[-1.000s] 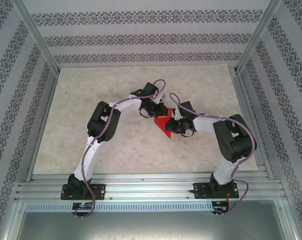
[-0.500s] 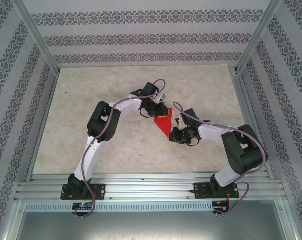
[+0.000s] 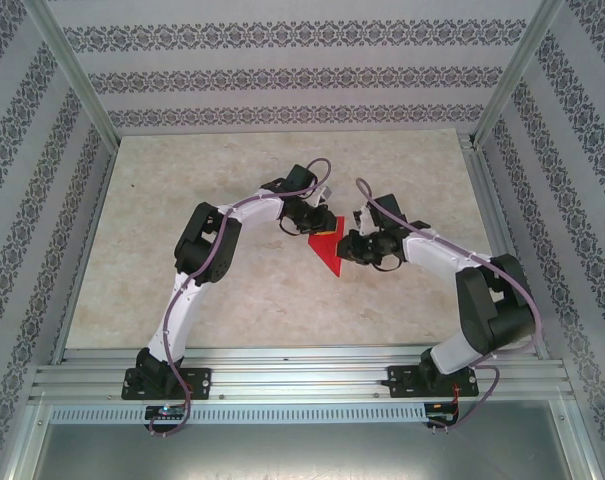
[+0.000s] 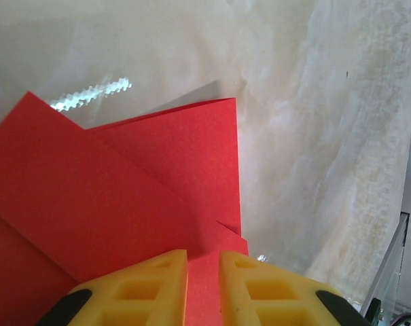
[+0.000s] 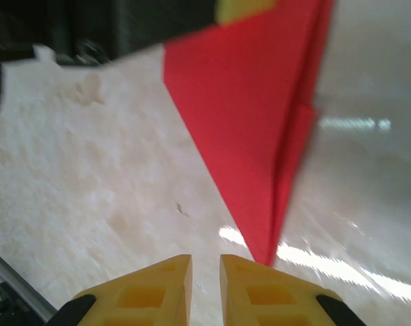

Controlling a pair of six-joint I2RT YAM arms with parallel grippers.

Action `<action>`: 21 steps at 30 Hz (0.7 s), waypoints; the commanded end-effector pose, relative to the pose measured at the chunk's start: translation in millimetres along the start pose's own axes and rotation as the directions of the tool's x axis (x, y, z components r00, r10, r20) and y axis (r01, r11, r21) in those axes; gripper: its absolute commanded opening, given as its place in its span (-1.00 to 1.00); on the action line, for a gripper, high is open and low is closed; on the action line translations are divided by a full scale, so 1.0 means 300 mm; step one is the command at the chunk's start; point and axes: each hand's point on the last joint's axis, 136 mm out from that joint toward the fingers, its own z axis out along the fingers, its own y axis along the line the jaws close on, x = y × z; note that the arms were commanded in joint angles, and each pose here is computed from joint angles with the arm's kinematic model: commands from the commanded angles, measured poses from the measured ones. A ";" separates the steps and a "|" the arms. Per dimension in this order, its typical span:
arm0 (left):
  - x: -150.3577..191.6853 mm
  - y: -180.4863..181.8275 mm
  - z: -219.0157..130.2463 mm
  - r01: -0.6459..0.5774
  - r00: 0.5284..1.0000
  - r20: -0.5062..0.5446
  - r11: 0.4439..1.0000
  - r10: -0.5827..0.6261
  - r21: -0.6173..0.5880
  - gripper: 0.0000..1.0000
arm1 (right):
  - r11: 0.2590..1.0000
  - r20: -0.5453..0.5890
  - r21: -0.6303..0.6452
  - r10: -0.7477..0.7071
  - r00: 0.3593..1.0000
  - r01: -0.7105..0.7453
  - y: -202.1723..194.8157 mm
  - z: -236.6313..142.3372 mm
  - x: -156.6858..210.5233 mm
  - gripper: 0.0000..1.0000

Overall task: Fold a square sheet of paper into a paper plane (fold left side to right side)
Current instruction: Fourth fold the wing at the center of the table.

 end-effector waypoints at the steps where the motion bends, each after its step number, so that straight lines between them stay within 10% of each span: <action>1: 0.005 0.151 -0.004 0.059 0.998 0.022 0.990 -0.057 -0.127 -0.56 | 0.998 0.046 -0.017 -0.057 0.997 0.058 0.059 0.064 -0.084 -0.63; 9: 0.007 0.155 -0.005 0.060 0.998 0.022 0.990 -0.058 -0.130 -0.57 | 0.997 -0.006 0.080 -0.011 1.000 0.011 -0.071 0.189 -0.049 -0.63; 21: -0.002 0.150 -0.013 0.054 0.998 0.028 0.989 -0.051 -0.136 -0.56 | 0.984 -0.225 0.159 0.110 0.968 -0.075 -0.205 0.161 0.330 -0.65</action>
